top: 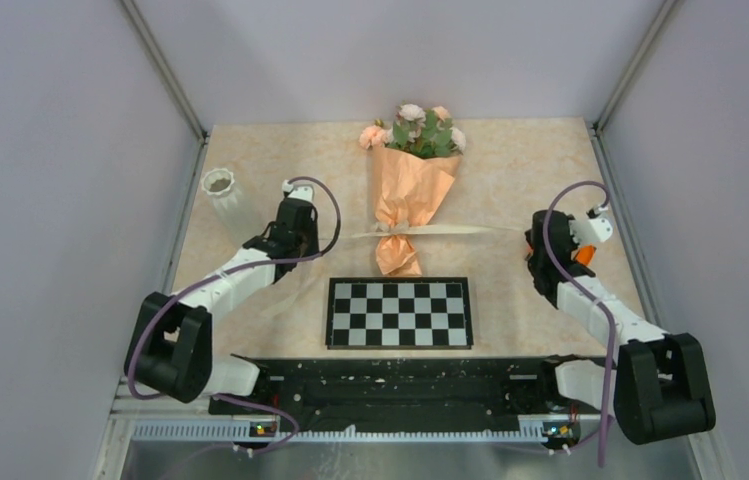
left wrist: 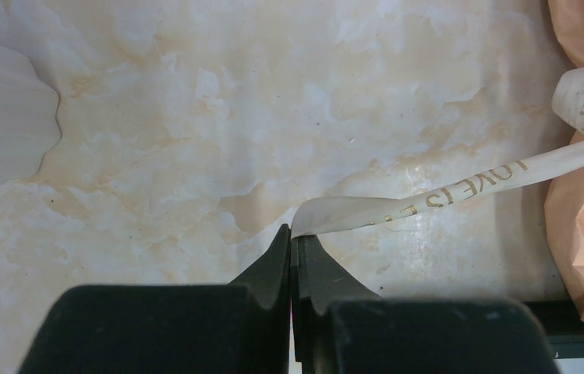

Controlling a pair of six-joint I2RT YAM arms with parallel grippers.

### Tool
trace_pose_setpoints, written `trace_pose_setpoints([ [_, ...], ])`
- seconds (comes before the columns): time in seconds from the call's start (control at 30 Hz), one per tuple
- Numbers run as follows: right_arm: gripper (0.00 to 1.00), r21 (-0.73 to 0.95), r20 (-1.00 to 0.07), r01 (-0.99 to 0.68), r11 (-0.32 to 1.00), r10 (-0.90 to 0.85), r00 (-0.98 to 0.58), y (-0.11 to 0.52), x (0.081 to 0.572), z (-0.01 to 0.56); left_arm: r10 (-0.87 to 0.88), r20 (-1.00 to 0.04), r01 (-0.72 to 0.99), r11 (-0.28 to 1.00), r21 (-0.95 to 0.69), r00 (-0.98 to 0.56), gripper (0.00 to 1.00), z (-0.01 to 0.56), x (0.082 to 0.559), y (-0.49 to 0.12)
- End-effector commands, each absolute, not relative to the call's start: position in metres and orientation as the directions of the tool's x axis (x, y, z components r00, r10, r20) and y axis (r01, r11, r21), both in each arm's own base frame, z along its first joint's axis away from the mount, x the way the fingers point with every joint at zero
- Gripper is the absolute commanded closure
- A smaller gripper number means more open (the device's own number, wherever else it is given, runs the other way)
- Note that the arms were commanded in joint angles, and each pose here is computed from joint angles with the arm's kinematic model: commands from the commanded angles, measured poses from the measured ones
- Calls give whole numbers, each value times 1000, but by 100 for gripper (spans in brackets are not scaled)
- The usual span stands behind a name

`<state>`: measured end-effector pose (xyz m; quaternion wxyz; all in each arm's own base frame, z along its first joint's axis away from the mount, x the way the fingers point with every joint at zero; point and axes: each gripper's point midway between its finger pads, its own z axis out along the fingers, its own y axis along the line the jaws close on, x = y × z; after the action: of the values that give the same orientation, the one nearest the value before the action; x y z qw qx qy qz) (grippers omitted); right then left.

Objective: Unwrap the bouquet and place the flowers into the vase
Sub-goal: Untie the ribbon from the wrapping paper.

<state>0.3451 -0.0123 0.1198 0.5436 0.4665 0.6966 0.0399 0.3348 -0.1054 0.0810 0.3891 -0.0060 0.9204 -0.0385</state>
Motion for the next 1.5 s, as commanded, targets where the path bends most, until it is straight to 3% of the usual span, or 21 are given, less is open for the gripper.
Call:
trace_pose_setpoints([
  [0.0,100,555,-739,620,554,671,62,-29,339,127,-87,-744,4,993,-120,-663,100,99,340,-105],
  [0.6,100,539,-748,655,530,658,83,-52,329,128,-114,-736,-45,993,-113,-667,100,110,331,-88],
  [1.47,100,525,-749,679,514,658,81,-68,322,121,-169,-655,-136,986,-101,-737,100,73,322,-73],
])
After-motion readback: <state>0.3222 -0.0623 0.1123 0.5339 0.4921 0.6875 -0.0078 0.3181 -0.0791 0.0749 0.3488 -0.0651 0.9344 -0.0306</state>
